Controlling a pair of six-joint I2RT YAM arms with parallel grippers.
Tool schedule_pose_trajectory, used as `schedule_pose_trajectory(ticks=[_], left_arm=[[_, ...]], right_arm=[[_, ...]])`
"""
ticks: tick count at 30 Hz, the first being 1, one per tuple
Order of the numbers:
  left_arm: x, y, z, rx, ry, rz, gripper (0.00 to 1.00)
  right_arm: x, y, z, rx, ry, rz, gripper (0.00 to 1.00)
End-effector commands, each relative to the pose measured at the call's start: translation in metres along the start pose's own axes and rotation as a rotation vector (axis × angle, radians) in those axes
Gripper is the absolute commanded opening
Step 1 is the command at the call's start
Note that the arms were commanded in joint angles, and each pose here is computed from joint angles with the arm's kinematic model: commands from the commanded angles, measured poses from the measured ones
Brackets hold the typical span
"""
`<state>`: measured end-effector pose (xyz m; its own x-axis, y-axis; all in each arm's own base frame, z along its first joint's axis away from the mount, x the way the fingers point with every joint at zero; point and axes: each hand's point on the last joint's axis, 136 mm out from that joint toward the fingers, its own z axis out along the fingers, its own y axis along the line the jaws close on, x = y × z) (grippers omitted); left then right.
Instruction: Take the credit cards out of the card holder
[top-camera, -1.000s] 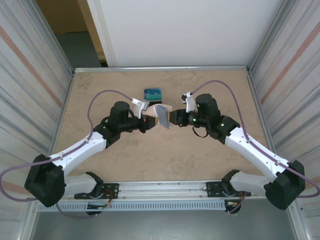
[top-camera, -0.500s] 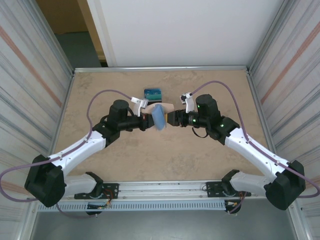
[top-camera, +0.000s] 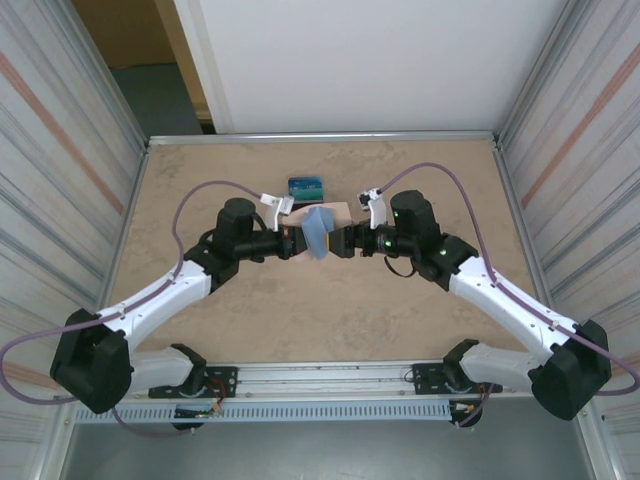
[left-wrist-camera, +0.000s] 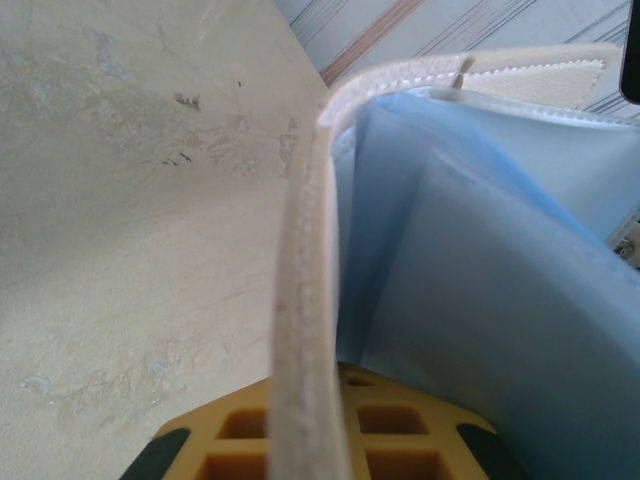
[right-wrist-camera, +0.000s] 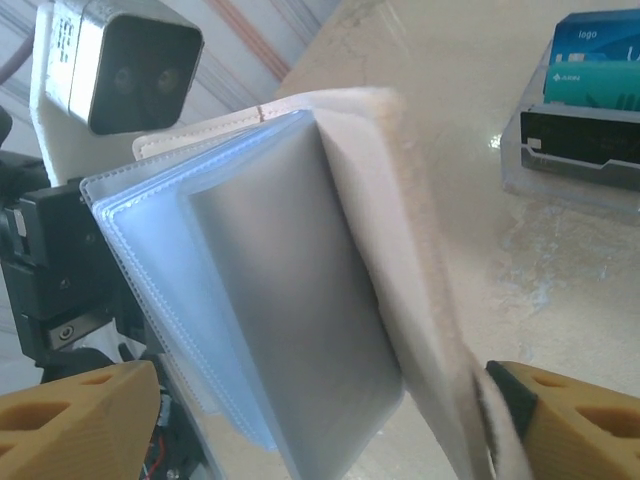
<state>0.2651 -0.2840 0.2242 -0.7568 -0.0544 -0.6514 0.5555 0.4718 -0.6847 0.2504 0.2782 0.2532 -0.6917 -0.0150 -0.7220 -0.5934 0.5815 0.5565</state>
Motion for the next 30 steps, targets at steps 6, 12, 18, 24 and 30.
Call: schedule_pose_trajectory(ticks=[6,12,18,24,30], left_arm=[[-0.016,-0.018,0.000,0.075,-0.027,0.022,0.00],[-0.014,-0.019,0.000,0.085,-0.016,0.020,0.00],[-0.012,-0.023,0.001,0.111,-0.003,0.026,0.00],[-0.009,-0.029,0.001,0.153,0.019,0.033,0.00],[-0.008,-0.032,0.001,0.171,0.028,0.033,0.00]], right_arm=[[0.007,0.002,0.008,0.047,0.043,-0.103,0.90],[0.010,-0.002,0.016,0.057,0.065,-0.104,0.92],[0.007,-0.006,0.016,0.083,0.053,-0.098,0.90],[0.003,-0.016,0.012,0.132,0.033,-0.071,0.82],[-0.006,-0.028,0.002,0.163,-0.012,-0.020,0.73]])
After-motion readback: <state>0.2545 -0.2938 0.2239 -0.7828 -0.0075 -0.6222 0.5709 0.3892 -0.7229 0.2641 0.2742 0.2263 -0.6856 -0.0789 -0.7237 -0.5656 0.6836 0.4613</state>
